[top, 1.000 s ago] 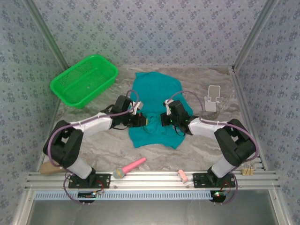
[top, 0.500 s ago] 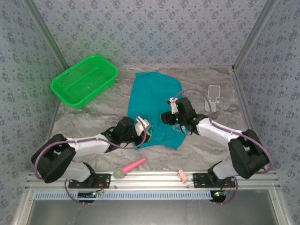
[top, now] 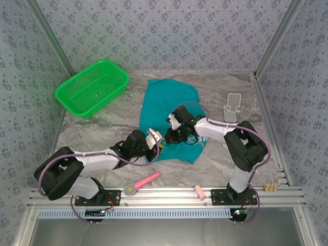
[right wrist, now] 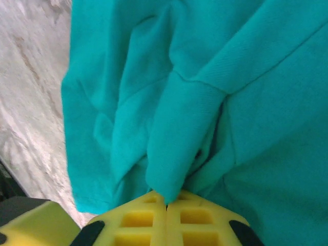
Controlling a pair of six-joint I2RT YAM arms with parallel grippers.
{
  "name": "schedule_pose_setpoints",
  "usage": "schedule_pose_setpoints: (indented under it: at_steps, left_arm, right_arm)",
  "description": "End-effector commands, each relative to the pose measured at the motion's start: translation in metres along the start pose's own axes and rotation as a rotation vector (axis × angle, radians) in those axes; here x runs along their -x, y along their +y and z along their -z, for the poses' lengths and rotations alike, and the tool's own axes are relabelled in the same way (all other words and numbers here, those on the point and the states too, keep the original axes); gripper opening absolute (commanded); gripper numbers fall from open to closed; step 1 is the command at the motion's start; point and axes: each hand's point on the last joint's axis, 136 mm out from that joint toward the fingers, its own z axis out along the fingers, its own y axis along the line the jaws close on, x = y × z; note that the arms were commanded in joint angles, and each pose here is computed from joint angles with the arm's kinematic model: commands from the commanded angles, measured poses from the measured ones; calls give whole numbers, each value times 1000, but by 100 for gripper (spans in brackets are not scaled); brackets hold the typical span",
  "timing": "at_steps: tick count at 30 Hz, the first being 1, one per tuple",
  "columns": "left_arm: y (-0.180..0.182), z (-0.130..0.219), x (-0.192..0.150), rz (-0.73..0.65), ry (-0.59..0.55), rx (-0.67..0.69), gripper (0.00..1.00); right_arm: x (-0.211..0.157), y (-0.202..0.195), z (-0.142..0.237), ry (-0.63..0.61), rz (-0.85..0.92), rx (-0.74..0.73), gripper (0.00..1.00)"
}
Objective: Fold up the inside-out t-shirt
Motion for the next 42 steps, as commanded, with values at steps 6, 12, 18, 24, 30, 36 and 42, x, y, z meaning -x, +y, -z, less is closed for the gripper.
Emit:
schedule_pose_setpoints:
  at_steps: [6, 12, 18, 24, 30, 36, 42]
  left_arm:
    - [-18, -2, -7, -224, 35, -44, 5]
    - [-16, -13, -36, -338, 174, -23, 4]
    - [-21, -19, -30, -316, 172, -39, 8]
    - [-41, -2, 9, -261, 118, -113, 34]
    - [-40, 5, 45, -135, 94, -115, 43]
    - [-23, -19, 44, 40, 166, -85, 45]
    - [-19, -32, 20, 91, 238, -86, 38]
  right_arm:
    - [52, 19, 67, -176, 26, 72, 0]
    - [68, -34, 83, -174, -157, 38, 0]
    - [69, -46, 69, -115, -237, 78, 6]
    - [64, -50, 77, -123, -235, 57, 31]
    - [41, -58, 87, -150, -257, -29, 40]
    - [30, -35, 72, -156, -223, -32, 42]
    - [34, -27, 49, -147, -210, -44, 33]
